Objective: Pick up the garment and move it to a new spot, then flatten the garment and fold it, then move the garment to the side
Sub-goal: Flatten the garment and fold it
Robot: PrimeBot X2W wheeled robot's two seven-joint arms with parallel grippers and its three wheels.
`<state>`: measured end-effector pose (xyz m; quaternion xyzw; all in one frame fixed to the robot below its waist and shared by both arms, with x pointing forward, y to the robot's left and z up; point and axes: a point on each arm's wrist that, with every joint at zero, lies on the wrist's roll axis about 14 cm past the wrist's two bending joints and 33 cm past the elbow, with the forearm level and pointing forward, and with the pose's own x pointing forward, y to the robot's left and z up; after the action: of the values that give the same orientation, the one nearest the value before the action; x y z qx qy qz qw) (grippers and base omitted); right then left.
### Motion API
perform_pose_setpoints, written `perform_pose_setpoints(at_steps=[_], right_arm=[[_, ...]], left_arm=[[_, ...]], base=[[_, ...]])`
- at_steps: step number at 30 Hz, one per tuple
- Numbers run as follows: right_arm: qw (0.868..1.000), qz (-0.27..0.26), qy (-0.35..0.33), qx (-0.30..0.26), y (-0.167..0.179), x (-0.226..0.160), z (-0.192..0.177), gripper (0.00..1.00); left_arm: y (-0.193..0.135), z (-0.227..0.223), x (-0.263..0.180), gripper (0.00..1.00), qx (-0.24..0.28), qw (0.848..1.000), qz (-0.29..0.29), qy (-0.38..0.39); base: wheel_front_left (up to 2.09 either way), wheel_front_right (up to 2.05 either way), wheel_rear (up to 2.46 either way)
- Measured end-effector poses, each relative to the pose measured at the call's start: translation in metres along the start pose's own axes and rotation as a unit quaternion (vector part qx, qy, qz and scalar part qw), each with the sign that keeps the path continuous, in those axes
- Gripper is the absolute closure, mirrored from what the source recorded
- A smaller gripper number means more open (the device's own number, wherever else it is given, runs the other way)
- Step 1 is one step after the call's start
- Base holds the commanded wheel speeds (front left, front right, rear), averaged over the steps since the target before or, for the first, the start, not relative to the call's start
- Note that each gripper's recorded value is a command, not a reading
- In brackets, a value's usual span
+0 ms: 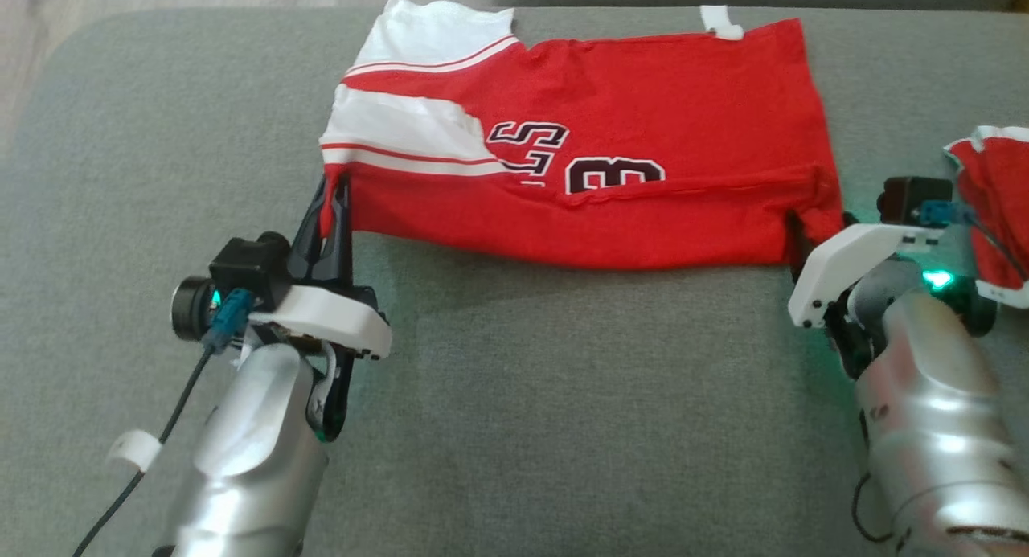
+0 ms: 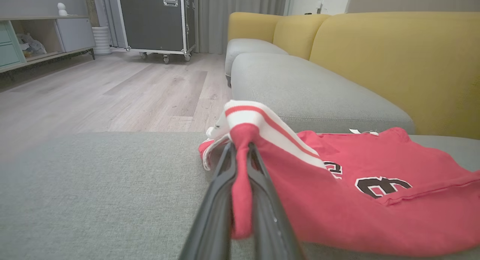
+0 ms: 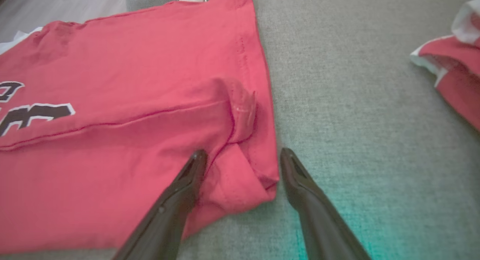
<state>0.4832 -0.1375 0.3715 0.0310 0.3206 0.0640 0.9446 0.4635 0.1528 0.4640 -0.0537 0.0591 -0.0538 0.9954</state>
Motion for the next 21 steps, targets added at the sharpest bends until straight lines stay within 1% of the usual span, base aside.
perform_pose_setpoints(at_steps=[1, 3, 4, 5, 6, 12, 18, 21], right_arm=[[1.0, -0.003, 0.008, -0.011, 0.0, 0.004, 0.001, 0.0], [1.0, -0.004, 0.009, -0.016, 0.0, 0.006, 0.002, 0.0], [1.0, -0.004, 0.011, -0.015, 0.001, 0.007, 0.003, 0.2], [1.0, -0.004, 0.012, -0.015, 0.001, 0.008, 0.004, 0.9], [1.0, -0.004, 0.014, -0.017, 0.001, 0.008, 0.004, 1.0], [1.0, -0.001, 0.0, -0.016, 0.003, 0.002, 0.006, 1.0], [1.0, -0.008, -0.028, -0.011, -0.004, -0.02, 0.011, 1.0], [0.999, -0.011, -0.032, -0.001, -0.007, -0.034, 0.007, 1.0]], left_arm=[[0.0, 0.001, -0.001, 1.0, 0.0, 1.0, 0.0, -0.002], [0.0, 0.001, -0.002, 1.0, 0.001, 1.0, 0.0, -0.002], [0.0, 0.0, -0.003, 1.0, 0.002, 1.0, -0.001, -0.001], [0.0, -0.001, -0.004, 1.0, 0.003, 1.0, -0.001, 0.0], [-0.001, -0.002, -0.005, 1.0, 0.003, 1.0, -0.002, 0.002], [-0.005, 0.001, -0.007, 1.0, 0.004, 1.0, -0.006, -0.002], [0.004, -0.023, -0.028, 1.0, 0.013, 0.999, 0.006, 0.039], [0.008, -0.037, -0.042, 1.0, 0.02, 0.997, 0.009, 0.067]], base=[[0.0, 0.0, 0.0], [0.0, 0.0, 0.0], [0.0, 0.0, 0.0], [0.0, 0.0, 0.0], [0.0, 0.0, 0.0], [0.0, 0.0, 0.0], [0.0, 0.0, 0.0], [0.0, 0.0, 0.0]])
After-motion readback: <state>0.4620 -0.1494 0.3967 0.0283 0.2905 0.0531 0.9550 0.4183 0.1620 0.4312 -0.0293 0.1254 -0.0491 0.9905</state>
